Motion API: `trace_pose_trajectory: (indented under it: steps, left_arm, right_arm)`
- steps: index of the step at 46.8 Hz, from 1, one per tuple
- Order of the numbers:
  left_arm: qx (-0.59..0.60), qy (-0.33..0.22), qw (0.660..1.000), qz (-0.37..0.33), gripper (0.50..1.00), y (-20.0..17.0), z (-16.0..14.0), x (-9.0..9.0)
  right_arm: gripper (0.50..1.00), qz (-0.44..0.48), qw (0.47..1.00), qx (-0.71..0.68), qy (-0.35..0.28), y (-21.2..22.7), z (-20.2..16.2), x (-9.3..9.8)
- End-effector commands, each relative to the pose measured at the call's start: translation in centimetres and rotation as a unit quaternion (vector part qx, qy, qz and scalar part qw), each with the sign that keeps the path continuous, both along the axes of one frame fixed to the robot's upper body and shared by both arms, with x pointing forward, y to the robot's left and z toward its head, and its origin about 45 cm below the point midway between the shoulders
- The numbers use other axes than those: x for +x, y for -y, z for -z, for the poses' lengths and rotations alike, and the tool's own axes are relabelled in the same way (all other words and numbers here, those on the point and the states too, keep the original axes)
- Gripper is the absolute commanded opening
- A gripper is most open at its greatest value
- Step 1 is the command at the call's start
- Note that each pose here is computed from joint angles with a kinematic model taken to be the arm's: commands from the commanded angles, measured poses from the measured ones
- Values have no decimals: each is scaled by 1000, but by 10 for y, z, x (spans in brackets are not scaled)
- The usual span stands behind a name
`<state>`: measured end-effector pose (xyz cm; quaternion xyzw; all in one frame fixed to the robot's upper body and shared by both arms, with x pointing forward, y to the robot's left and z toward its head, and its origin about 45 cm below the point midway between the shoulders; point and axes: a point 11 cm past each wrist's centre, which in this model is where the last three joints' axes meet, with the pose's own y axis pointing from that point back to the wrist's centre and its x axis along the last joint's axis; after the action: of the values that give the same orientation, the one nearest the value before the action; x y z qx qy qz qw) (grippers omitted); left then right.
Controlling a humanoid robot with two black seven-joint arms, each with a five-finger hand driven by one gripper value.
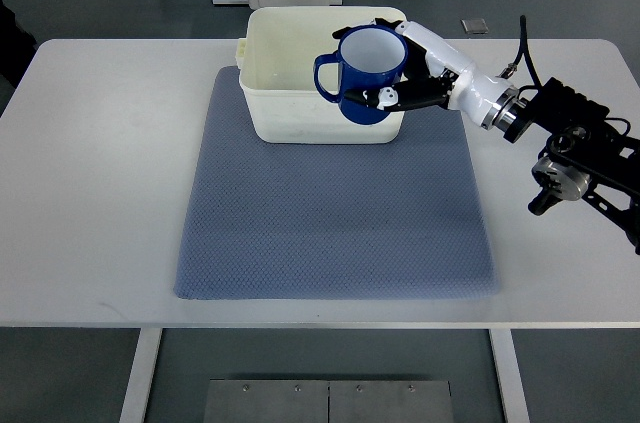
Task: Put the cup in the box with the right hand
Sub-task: 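Lift the blue mug with the right hand above the cream tub, then lower the mug into the tub and open the right hand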
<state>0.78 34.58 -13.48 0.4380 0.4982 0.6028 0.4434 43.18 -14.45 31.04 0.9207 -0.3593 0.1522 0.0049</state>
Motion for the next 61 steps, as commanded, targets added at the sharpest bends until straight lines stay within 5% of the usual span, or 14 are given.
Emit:
trace_pose_trajectory:
  steps: [1, 31, 61]
  left_arm:
    - [0, 0, 1000, 0, 1000, 0, 0, 0]
    - [0, 0, 1000, 0, 1000, 0, 0, 0]
    - [0, 0, 1000, 1, 1000, 0, 0, 0]
  right_arm:
    - [500, 12, 1000, 3, -2, 2, -10, 9]
    - [500, 96, 995, -2, -27, -28, -4, 65]
    - [500, 129, 990, -27, -41, -48, 35, 61]
